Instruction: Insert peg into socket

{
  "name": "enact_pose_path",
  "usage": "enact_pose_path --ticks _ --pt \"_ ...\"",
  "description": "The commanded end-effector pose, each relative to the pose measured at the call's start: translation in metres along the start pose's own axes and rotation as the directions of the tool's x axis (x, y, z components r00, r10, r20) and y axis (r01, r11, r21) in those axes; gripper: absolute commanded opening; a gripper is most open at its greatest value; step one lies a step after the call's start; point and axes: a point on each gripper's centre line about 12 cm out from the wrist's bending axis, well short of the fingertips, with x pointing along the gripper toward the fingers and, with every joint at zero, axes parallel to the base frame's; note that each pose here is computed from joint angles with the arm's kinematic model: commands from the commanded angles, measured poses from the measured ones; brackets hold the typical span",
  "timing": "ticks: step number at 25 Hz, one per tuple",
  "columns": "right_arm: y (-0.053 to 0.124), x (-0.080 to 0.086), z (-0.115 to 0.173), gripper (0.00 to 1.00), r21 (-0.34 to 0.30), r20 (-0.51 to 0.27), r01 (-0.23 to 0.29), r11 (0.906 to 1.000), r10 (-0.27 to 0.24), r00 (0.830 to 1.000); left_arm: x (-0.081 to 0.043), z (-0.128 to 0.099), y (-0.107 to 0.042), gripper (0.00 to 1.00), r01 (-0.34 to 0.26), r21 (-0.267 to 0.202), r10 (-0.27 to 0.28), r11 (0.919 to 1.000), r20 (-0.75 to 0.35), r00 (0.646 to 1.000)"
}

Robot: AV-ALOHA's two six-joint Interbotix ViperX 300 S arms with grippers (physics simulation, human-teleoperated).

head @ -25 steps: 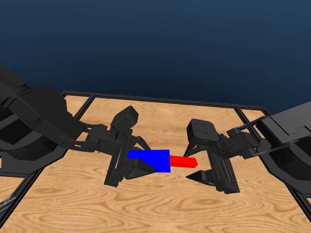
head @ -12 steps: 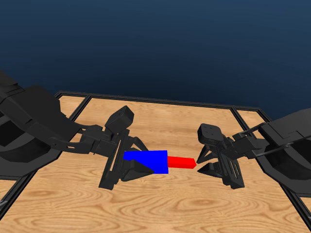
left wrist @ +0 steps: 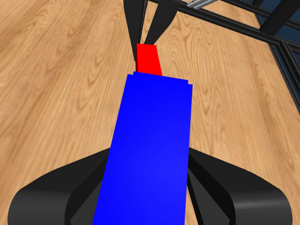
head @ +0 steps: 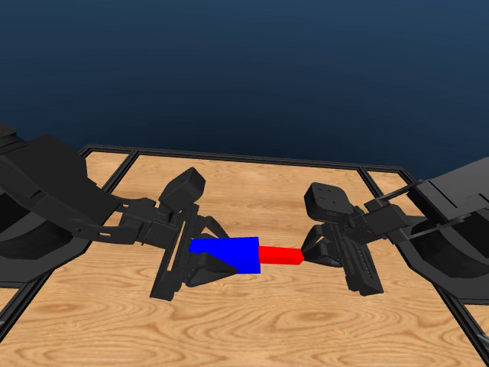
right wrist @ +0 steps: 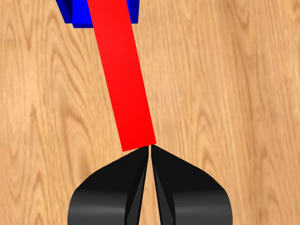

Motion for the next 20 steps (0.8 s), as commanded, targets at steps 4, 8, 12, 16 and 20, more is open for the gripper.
enact_pose_path --ticks 4,8,12,16,20 --pt "0.014 -0.007 0.043 0.0 -0.05 0.114 -0.035 0.9982 0.041 0.993 -0.001 0.021 -0.008 0.0 0.025 -0.004 -0.024 0.9997 0.082 0.996" --pt "0.02 0.001 0.06 0.0 -0.072 0.141 -0.041 0.9965 0.051 0.989 0.0 0.016 -0.006 0.0 0.019 -0.006 -0.019 0.9998 0.068 0.998" --pt "0.024 0.005 0.072 0.0 -0.091 0.167 -0.052 0.9945 0.067 0.984 0.0 0.015 -0.006 0.0 0.019 -0.004 -0.019 0.9998 0.063 0.998" --pt "0.03 0.008 0.078 0.0 -0.123 0.179 -0.061 0.9905 0.082 0.98 -0.002 0.019 -0.007 0.0 0.023 -0.007 -0.022 0.9997 0.081 0.996" --pt "0.026 0.013 0.074 0.0 -0.12 0.149 -0.048 0.9917 0.066 0.987 -0.002 0.013 -0.005 0.0 0.017 -0.006 -0.017 0.9998 0.062 0.998"
